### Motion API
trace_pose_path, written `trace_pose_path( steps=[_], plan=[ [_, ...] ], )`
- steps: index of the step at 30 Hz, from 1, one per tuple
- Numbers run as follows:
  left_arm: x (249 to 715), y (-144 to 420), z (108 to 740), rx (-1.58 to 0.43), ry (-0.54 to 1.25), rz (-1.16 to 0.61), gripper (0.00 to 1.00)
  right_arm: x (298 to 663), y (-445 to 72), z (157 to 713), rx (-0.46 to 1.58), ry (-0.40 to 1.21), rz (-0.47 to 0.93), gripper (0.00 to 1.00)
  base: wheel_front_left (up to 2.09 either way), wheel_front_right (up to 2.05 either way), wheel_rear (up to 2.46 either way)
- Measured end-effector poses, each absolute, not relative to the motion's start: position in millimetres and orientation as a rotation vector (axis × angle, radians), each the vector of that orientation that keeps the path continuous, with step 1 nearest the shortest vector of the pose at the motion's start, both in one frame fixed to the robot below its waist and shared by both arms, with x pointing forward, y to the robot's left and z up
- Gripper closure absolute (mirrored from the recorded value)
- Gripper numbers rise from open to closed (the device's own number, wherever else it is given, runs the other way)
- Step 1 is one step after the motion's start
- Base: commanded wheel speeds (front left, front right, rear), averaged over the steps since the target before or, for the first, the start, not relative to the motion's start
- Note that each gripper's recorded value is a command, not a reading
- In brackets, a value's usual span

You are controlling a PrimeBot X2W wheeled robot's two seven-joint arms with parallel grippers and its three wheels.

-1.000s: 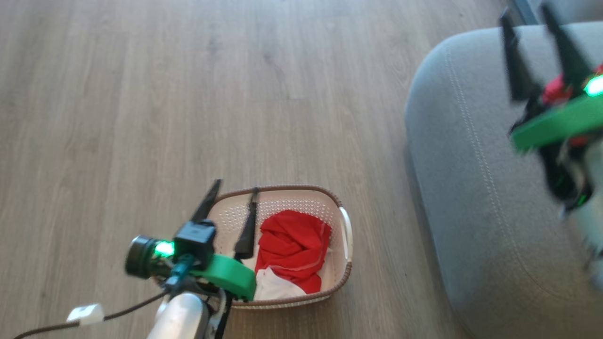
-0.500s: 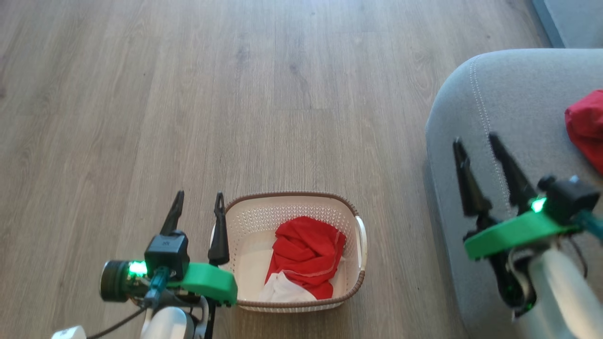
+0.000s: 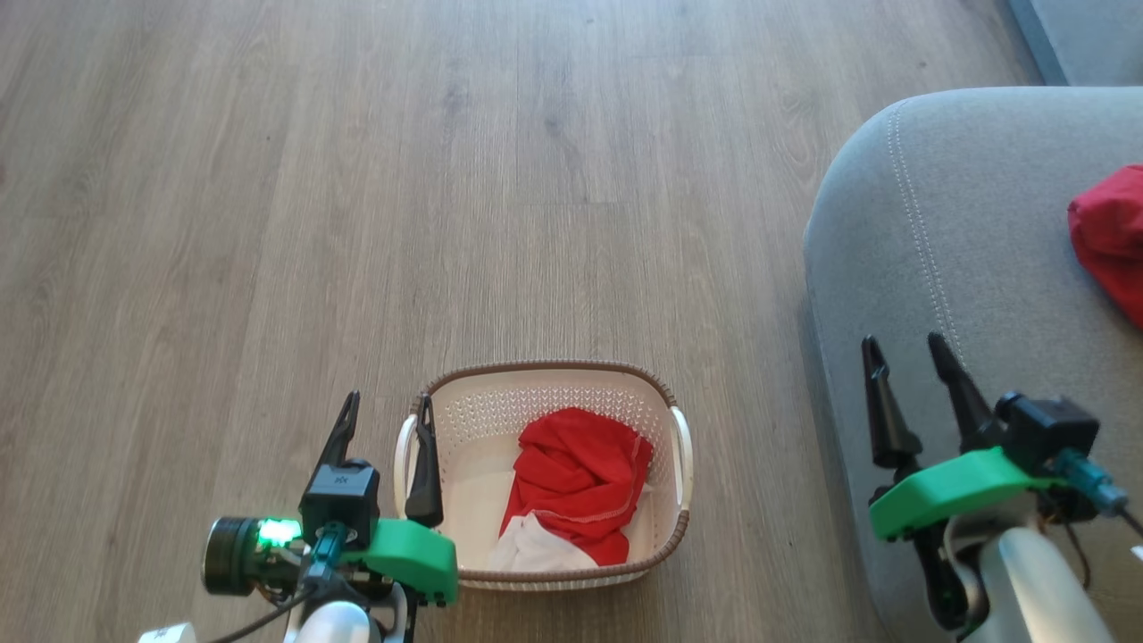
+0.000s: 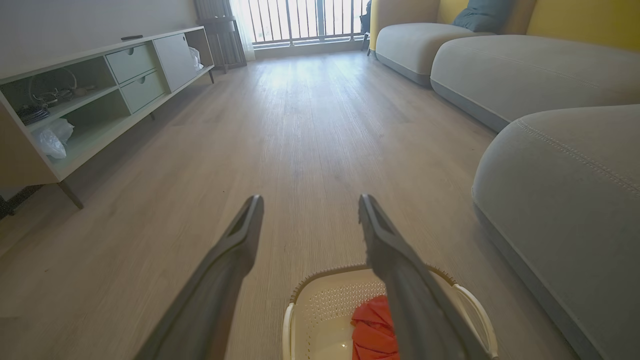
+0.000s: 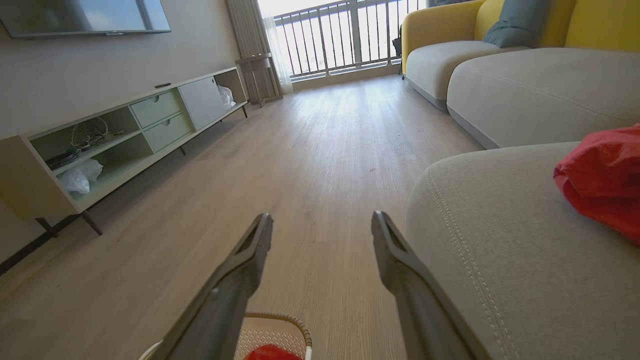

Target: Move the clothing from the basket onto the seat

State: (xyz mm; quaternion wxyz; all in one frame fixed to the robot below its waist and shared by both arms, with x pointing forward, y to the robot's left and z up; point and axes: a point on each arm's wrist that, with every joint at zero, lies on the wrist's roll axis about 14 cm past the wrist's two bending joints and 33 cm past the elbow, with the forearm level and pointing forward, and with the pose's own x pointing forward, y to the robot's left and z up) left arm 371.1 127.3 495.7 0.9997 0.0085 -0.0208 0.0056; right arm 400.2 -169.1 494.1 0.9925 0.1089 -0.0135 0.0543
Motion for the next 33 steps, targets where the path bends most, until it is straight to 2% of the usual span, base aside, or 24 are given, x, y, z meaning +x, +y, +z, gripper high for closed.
trace_pose_path(
  steps=[33],
  plan=[
    [367.3, 114.5, 483.2, 0.007, -0.002, -0.034, 0.00, 393.9, -174.5, 472.8, 0.201, 0.035, 0.080, 0.00, 0.00, 0.00, 0.00]
  ],
)
